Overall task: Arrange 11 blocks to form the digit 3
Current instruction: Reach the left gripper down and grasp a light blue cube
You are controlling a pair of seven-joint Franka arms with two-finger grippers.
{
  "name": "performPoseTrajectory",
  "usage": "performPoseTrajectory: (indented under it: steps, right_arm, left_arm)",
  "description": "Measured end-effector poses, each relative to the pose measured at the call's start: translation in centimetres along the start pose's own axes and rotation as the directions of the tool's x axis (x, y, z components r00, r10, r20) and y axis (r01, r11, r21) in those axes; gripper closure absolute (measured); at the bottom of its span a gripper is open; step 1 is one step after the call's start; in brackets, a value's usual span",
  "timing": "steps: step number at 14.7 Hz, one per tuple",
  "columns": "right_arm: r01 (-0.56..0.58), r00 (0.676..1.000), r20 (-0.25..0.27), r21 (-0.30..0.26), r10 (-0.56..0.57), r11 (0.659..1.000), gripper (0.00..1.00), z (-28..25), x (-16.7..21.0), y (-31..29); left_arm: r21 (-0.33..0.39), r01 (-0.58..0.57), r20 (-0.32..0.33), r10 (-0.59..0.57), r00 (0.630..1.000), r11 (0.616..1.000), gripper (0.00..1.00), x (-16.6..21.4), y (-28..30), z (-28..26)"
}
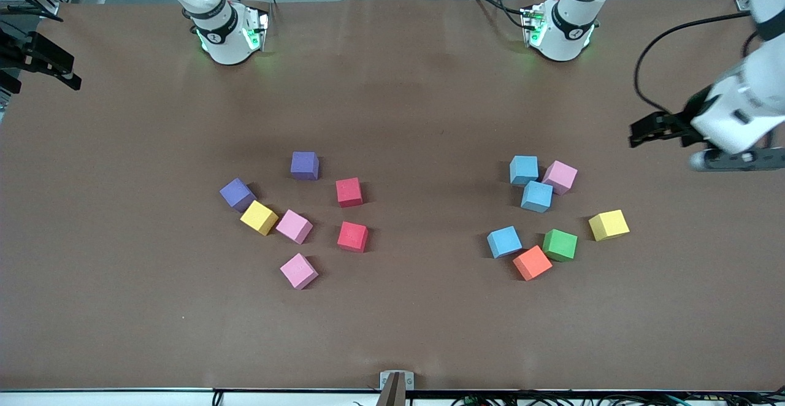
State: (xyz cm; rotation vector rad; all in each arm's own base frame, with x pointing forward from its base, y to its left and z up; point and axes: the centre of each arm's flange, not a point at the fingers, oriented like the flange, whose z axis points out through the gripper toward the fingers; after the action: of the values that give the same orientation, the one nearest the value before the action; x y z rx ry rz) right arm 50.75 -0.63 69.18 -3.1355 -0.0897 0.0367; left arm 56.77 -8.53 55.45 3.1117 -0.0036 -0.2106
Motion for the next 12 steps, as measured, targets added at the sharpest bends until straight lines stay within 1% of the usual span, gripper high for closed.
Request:
performPoseTrajectory:
  steps: [1, 3, 7, 10, 12]
  right_arm:
    - [0.000, 1.000, 0.000, 0.000, 0.000, 1.000, 0.00, 0.0, 0.0, 0.0]
    - [0.000, 1.000, 0.000, 0.001, 0.000, 1.000, 0.00, 0.0, 0.0, 0.0]
    - [0.001, 1.000, 0.001, 0.002, -0.001, 1.000, 0.00, 0.1, 0.0, 0.0]
    - [0.001, 1.000, 0.001, 0.008, -0.001, 1.000, 0.00, 0.1, 0.0, -0.1]
    - [0.002, 1.000, 0.000, 0.016, -0.002, 1.000, 0.00, 0.1, 0.0, -0.2]
  left_arm:
    - [0.003, 0.011, 0.009, -0.011, 1.000, 1.000, 0.00, 0.0, 1.2, 1.9]
    - [0.005, 0.040, 0.006, -0.040, 0.999, 0.999, 0.00, 0.0, 3.6, 5.9]
    - [-0.004, 0.102, -0.030, -0.102, 0.994, 0.995, 0.00, -1.3, 8.4, 14.6]
    - [-0.015, 0.111, -0.058, -0.112, 0.992, 0.994, 0.00, -3.3, 9.8, 21.1]
    - [-0.022, 0.115, -0.073, -0.116, 0.991, 0.993, 0.00, -4.6, 9.7, 24.2]
